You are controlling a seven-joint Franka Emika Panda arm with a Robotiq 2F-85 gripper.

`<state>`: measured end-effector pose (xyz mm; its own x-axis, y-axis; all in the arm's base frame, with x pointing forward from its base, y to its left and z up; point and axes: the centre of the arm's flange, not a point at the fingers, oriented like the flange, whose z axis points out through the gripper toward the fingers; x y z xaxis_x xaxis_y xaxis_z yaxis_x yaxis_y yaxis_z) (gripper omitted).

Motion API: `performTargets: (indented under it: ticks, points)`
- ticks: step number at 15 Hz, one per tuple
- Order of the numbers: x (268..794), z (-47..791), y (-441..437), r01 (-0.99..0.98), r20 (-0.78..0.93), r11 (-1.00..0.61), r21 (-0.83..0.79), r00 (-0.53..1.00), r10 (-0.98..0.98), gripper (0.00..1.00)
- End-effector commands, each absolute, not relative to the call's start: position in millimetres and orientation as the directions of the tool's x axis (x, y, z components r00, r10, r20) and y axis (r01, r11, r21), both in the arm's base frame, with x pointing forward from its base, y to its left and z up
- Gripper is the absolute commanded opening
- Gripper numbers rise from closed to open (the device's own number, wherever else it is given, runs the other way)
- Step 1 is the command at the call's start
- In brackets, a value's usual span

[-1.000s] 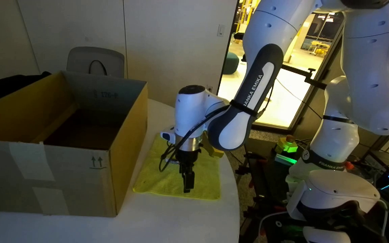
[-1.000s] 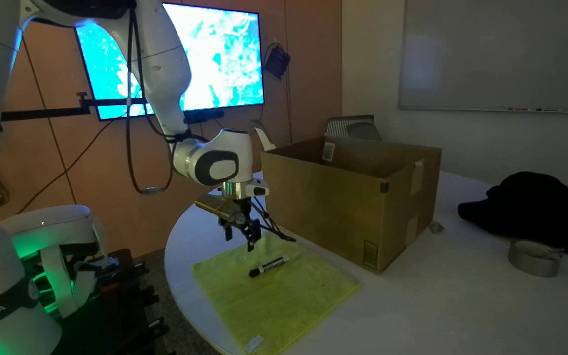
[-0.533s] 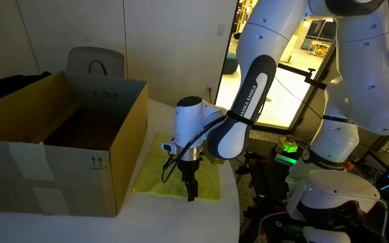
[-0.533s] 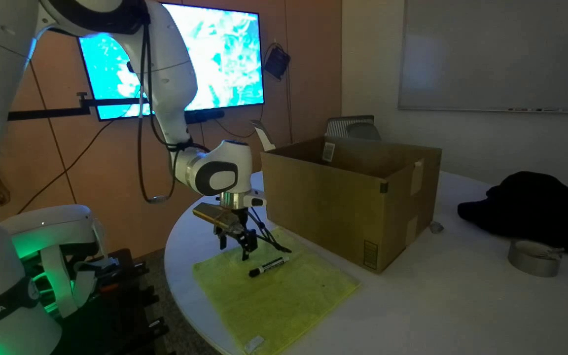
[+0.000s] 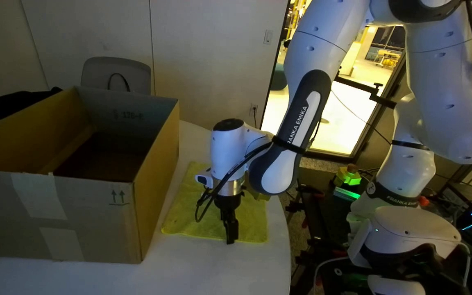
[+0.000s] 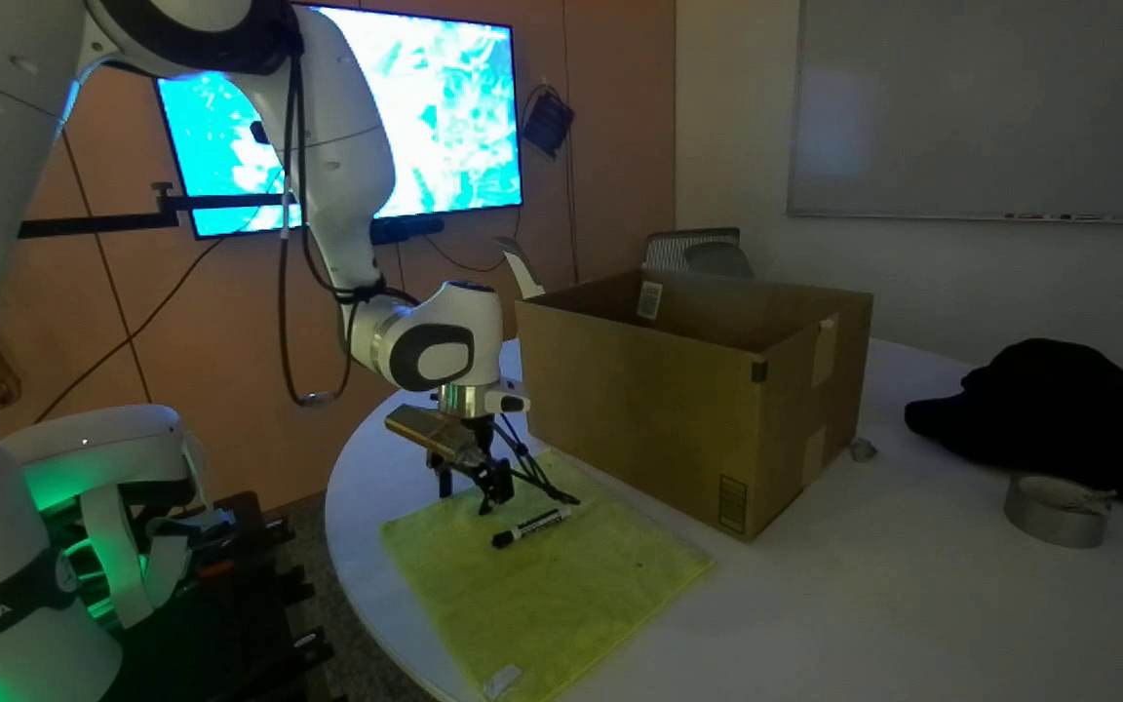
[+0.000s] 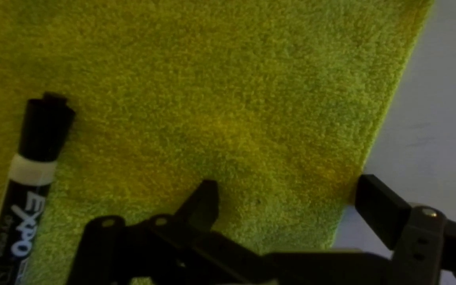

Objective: Pick up the pen, put it on the towel, fold the the towel and put it in the box.

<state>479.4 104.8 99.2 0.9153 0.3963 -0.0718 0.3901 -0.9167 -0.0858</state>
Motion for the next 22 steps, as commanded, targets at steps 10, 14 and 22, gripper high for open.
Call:
performTargets:
  ticks: [10, 14, 22]
  points:
    - [501, 147, 71, 0.341, -0.003, -0.939, -0.038, 0.94, 0.342, 0.07]
    - [511, 173, 33, 0.266, 0.042, -0.964, -0.022, 0.963, 0.265, 0.1]
    - [505, 192, -83, -0.054, 0.096, -0.998, -0.04, 0.994, -0.058, 0.1]
